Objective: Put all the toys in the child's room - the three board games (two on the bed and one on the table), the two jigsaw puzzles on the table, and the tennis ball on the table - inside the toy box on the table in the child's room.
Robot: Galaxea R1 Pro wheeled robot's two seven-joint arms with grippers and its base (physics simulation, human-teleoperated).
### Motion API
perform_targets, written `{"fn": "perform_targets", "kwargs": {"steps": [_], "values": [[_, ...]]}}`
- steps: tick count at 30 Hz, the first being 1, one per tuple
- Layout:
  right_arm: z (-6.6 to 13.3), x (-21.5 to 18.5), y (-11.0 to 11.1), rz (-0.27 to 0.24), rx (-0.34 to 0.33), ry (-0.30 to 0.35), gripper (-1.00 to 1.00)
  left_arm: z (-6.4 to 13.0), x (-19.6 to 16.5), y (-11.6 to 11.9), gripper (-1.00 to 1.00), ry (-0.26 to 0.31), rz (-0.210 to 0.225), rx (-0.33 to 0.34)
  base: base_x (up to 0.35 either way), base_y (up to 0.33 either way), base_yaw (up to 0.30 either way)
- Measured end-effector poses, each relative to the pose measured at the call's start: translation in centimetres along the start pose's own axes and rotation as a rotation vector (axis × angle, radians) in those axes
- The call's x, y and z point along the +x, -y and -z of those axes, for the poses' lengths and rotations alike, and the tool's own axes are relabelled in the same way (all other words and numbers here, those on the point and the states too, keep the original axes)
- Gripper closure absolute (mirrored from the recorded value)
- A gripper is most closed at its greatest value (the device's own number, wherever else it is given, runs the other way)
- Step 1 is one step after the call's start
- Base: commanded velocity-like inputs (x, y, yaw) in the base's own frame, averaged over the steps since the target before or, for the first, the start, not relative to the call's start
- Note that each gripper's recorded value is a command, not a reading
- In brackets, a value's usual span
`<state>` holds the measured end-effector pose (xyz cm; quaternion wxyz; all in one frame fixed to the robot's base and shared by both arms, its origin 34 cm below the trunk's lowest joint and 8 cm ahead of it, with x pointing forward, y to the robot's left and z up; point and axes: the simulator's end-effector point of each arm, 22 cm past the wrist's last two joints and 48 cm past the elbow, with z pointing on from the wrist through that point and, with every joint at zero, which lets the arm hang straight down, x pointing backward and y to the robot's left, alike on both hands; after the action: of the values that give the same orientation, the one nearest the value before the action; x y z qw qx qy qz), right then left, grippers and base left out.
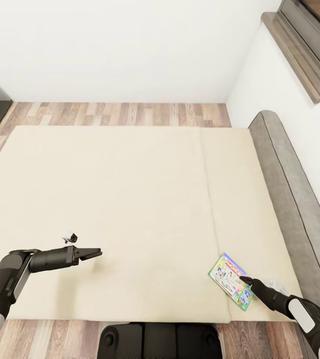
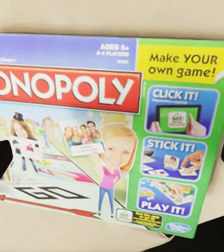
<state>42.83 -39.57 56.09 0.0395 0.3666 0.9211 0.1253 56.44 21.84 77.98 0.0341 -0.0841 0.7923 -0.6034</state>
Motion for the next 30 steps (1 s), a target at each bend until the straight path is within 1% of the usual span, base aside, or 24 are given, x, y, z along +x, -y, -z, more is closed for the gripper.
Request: {"fn": "perform_targets", "kwargs": {"steps": [24,30], "values": [[-0.9,1.3,1.4,0.001,0.027,-0.026,-1.00,-0.3,0.8,-1.8,-1.00,-0.010,0.037,-0.007,0.000,0.000,0.000],[-1.0,1.4,1.5,0.001,0.024,-0.028,-1.00,-0.4,0.9,-1.9,-1.00,-0.011,0.040,-0.007,0.000,0.000,0.000]]}}
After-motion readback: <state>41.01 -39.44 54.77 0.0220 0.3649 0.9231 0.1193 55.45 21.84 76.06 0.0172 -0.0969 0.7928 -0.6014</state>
